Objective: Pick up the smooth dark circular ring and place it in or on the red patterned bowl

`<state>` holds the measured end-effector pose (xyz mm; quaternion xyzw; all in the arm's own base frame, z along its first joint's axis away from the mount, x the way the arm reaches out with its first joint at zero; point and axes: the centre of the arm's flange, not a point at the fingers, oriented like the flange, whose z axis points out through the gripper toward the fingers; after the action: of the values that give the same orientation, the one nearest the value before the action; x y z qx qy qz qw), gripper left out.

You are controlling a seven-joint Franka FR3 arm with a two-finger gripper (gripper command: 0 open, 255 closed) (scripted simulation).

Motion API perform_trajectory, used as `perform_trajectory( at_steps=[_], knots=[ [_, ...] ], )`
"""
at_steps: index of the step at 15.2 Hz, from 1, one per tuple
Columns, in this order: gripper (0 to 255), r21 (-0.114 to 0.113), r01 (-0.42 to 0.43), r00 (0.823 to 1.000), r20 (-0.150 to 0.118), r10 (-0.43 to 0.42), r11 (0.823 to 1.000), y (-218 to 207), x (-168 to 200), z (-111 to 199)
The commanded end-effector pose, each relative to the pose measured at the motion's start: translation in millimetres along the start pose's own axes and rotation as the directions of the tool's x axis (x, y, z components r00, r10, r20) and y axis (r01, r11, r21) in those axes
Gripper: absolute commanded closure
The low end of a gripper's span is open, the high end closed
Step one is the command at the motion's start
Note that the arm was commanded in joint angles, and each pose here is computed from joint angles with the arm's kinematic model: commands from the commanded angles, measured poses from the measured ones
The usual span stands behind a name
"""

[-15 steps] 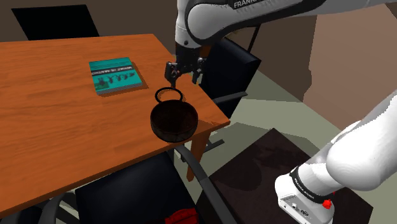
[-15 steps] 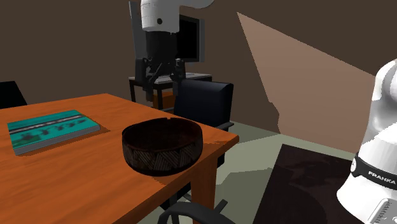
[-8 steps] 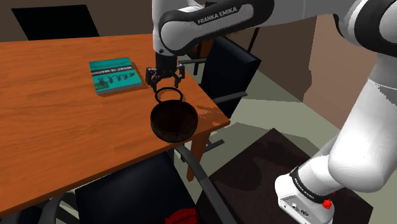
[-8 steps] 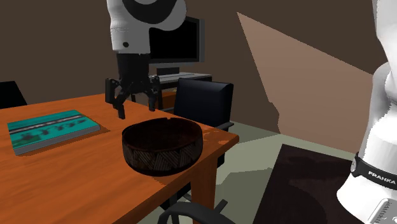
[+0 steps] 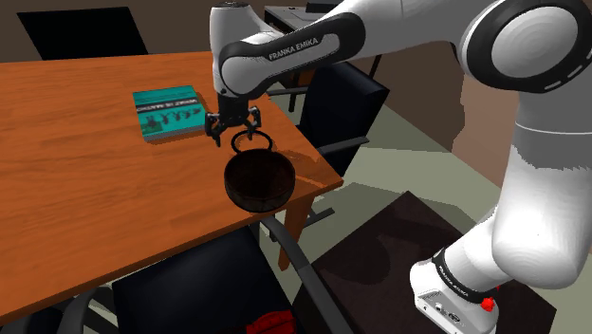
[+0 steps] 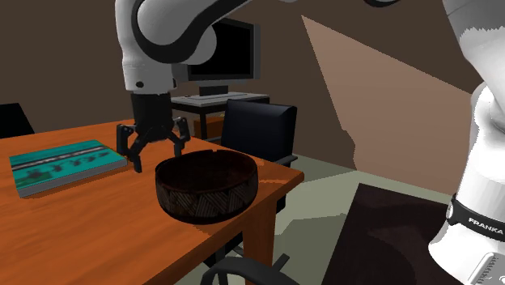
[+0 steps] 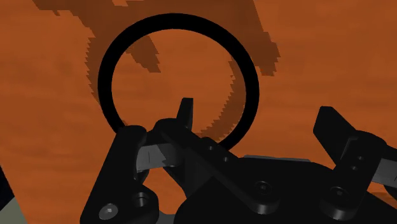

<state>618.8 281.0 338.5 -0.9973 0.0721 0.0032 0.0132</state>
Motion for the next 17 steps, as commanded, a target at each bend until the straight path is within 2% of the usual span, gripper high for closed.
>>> perform_trajectory(
  at_steps=[1, 3, 10, 11, 17],
  knots=[
    [0, 0.000, 0.000, 1.000, 0.000, 0.000, 1.000, 0.5, 0.5, 10.9],
    [0, 0.000, 0.000, 1.000, 0.000, 0.000, 1.000, 0.5, 0.4, 19.2],
    [0, 0.000, 0.000, 1.000, 0.000, 0.000, 1.000, 0.5, 0.4, 19.1],
    [255, 0.000, 0.000, 1.000, 0.000, 0.000, 1.000, 0.5, 0.4, 19.1],
    [255, 0.000, 0.000, 1.000, -0.001, 0.000, 1.000, -1.2, 0.9, 22.6]
  ],
)
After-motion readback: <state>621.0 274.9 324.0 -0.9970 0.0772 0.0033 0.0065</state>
